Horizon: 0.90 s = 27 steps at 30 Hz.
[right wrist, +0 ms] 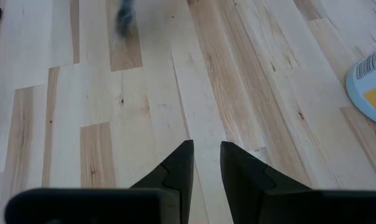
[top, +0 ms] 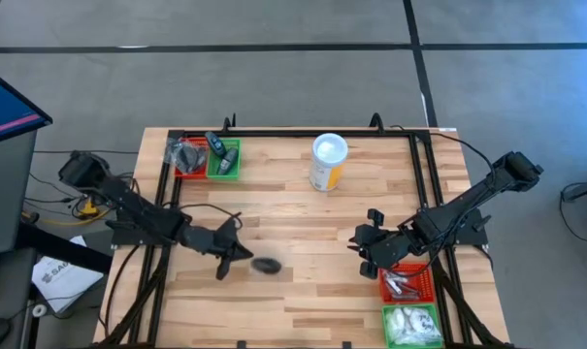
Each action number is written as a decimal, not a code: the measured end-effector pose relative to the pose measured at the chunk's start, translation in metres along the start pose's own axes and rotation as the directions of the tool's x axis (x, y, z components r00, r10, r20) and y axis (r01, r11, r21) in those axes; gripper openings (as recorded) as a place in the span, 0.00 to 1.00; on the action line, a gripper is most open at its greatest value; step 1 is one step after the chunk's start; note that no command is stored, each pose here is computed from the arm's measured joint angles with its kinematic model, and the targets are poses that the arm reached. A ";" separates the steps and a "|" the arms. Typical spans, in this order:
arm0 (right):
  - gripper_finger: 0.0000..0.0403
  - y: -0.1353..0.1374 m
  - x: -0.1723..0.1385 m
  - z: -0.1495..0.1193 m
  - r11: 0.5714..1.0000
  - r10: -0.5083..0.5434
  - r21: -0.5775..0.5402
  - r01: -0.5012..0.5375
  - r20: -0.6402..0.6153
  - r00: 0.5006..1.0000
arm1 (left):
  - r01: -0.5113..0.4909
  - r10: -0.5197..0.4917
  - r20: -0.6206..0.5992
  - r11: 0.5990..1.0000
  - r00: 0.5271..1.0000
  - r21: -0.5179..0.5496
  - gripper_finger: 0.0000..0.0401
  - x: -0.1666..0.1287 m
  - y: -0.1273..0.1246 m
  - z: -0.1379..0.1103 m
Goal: Pick & Place Travel size toiletries
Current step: Put the black hairbrush into the top red bin
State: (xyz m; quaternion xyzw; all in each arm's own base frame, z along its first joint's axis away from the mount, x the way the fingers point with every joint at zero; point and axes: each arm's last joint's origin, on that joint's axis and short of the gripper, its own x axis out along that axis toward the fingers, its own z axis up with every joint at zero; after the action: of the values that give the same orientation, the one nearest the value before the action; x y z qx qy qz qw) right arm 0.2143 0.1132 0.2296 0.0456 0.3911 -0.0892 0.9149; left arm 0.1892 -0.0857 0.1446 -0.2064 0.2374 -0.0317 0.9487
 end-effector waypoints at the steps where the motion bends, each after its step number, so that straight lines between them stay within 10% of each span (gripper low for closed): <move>1: 0.18 0.000 0.000 0.000 1.000 0.000 0.000 0.000 0.000 1.000 | -0.009 0.009 0.014 1.000 1.000 0.006 0.00 -0.002 0.001 0.002; 27: 0.18 0.000 0.000 0.000 1.000 0.000 -0.016 0.000 0.000 1.000 | -0.322 0.308 0.274 0.947 0.911 0.006 0.00 -0.024 0.034 0.044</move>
State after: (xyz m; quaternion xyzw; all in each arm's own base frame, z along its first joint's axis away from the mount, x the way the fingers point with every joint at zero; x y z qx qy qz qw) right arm 0.2144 0.1132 0.2296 0.0385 0.3916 -0.0862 0.9153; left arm 0.1872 -0.0342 0.1761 -0.1435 0.1357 0.1439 0.9697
